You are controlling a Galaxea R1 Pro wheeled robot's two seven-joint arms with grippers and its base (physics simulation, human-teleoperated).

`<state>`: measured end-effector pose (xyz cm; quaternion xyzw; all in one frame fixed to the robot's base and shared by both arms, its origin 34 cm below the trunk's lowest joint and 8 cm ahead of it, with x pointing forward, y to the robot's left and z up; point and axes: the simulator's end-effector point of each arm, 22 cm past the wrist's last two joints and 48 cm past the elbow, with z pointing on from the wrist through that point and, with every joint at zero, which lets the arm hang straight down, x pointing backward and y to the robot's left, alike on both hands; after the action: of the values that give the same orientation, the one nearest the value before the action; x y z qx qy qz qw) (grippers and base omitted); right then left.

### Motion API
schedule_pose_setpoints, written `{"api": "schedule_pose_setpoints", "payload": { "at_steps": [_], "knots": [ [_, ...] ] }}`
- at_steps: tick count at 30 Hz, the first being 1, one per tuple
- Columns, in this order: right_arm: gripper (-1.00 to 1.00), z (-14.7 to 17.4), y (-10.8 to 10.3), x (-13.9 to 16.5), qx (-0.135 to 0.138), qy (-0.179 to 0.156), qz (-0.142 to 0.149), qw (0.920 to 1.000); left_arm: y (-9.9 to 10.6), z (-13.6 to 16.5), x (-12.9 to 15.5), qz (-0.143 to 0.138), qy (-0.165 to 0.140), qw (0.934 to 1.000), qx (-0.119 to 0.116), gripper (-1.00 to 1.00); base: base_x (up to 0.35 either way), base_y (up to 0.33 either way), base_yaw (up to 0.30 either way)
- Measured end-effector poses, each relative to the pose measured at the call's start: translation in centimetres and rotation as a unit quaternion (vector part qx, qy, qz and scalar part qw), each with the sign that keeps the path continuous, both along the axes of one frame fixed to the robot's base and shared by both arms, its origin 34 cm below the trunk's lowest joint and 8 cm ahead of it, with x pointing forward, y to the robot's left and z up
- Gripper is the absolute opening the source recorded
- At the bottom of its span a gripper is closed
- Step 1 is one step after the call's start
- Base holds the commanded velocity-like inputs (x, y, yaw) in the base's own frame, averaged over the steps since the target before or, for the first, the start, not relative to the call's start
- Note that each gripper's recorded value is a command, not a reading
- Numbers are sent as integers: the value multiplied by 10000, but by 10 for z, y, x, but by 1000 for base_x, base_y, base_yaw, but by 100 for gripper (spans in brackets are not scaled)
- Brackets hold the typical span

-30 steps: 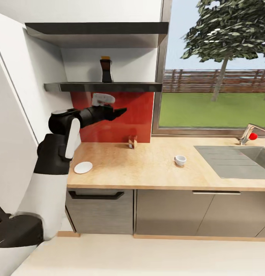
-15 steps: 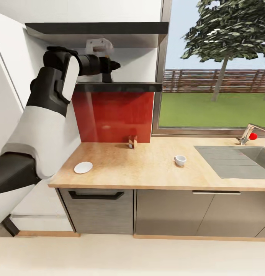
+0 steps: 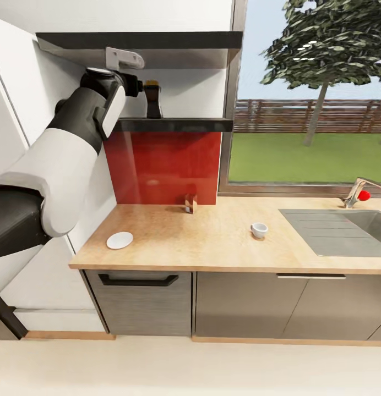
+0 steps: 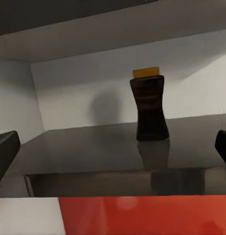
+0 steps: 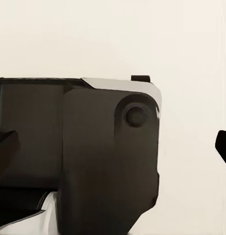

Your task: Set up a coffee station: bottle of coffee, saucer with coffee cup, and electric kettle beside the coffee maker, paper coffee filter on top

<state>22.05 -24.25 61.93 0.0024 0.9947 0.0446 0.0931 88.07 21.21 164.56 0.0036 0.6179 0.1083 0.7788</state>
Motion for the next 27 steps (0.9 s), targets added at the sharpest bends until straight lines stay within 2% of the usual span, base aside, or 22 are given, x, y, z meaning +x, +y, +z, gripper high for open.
{"api": "schedule_pose_setpoints", "payload": {
  "at_steps": [2,4,7,11,17,21,27],
  "knots": [
    [100,-1,-17,-5,-109,57,7,9999,5,-2,2,91,-50,9999,-39,100,0,0,0],
    [100,-2,-22,-14,-132,146,8,9998,6,-3,3,106,-64,9999,-58,100,0,0,0],
    [100,-3,-24,-32,-135,336,6,9993,4,5,1,66,-271,9996,-85,100,0,0,0],
    [100,-4,-26,-39,-168,412,1,9990,-3,11,-1,-6,-488,9988,-96,100,0,0,0],
    [100,-4,-37,-40,-432,428,-45,9981,-6,5,1,-33,-476,9988,-97,100,0,0,0],
    [100,-4,-37,-40,-439,427,-45,9981,-6,8,0,-52,-505,9987,-102,100,33,0,0],
    [100,-4,-36,-40,-440,429,-43,9981,-8,13,-3,-121,-561,9982,-153,100,243,0,0]
  ]
}}
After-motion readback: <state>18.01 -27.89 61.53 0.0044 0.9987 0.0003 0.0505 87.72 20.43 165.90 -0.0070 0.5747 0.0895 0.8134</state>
